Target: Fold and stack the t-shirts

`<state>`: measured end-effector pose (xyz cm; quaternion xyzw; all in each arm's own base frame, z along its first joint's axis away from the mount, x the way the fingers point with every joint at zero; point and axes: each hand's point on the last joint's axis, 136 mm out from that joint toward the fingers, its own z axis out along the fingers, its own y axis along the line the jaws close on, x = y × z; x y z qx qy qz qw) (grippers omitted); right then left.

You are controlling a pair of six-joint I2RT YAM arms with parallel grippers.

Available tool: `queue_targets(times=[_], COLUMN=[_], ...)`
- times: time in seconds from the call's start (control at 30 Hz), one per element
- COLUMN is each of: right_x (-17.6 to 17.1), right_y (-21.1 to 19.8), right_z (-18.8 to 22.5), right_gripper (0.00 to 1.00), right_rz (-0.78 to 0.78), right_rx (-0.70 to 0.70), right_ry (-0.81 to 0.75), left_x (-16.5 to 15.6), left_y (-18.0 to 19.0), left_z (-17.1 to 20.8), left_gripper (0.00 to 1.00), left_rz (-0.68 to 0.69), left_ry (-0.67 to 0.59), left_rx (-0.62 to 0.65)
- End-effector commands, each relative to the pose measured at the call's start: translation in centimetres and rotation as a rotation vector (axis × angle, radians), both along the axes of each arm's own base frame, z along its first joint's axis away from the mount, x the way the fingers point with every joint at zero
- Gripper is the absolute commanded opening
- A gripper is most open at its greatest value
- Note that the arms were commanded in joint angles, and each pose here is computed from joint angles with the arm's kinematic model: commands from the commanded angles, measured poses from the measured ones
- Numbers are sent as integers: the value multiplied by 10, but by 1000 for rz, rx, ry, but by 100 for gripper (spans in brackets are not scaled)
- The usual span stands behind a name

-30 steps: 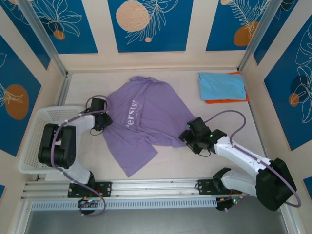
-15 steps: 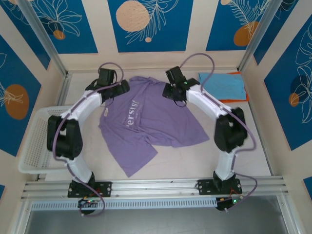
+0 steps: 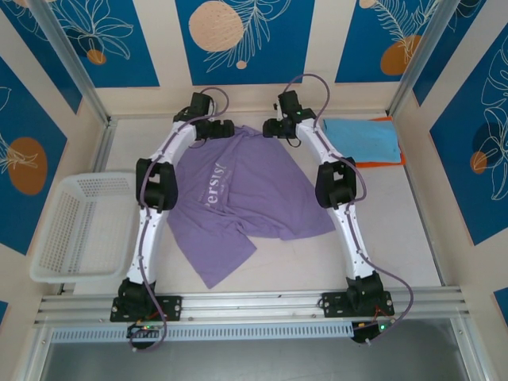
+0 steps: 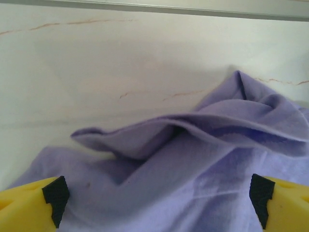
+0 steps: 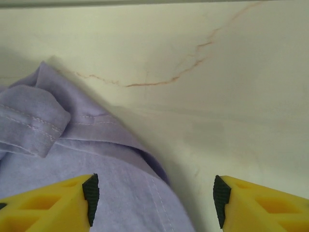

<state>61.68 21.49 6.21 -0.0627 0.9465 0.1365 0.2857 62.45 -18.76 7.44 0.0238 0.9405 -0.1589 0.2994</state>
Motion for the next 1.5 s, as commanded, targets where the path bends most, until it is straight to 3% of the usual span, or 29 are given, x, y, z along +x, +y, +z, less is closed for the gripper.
queue_targets(times=[0.0, 0.2, 0.33, 0.5, 0.63, 0.73, 0.87, 0.97, 1.13, 1.27, 1.47], right_x=[-3, 1, 5, 6, -2, -9, -18, -16, -12, 4, 23], right_y=[27, 35, 31, 18, 20, 20, 18, 14, 9, -18, -65], right_z=[9, -8, -8, -14, -19, -24, -40, -39, -35, -18, 21], right_gripper=[66, 65, 64, 65, 62, 59, 47, 36, 17, 2, 0], right_rz=[180, 203, 176, 126, 142, 153, 161, 153, 120, -11, -190], right_rx=[47, 70, 55, 29, 30, 14, -11, -10, -24, -66, -41], right_ry=[-43, -41, -43, -19, 18, 44, 92, 92, 78, 28, -33], left_x=[-4, -3, 0, 6, 7, 7, 6, 5, 4, 5, 8], left_y=[0, -1, 2, 5, 2, 1, -1, -1, 8, 33, 76], left_z=[7, -18, -30, -35, -38, -36, -30, -25, -13, 0, 12], left_gripper=[98, 93, 75, 79, 56, 46, 21, 12, 7, 2, 4], left_rz=[-79, -113, -92, -66, -63, -60, -63, -65, -41, 53, 201], left_ry=[6, 30, 45, 41, 43, 44, 43, 41, 9, -43, -78], left_rx=[16, 16, -20, -33, -57, -67, -75, -81, -37, 38, 37])
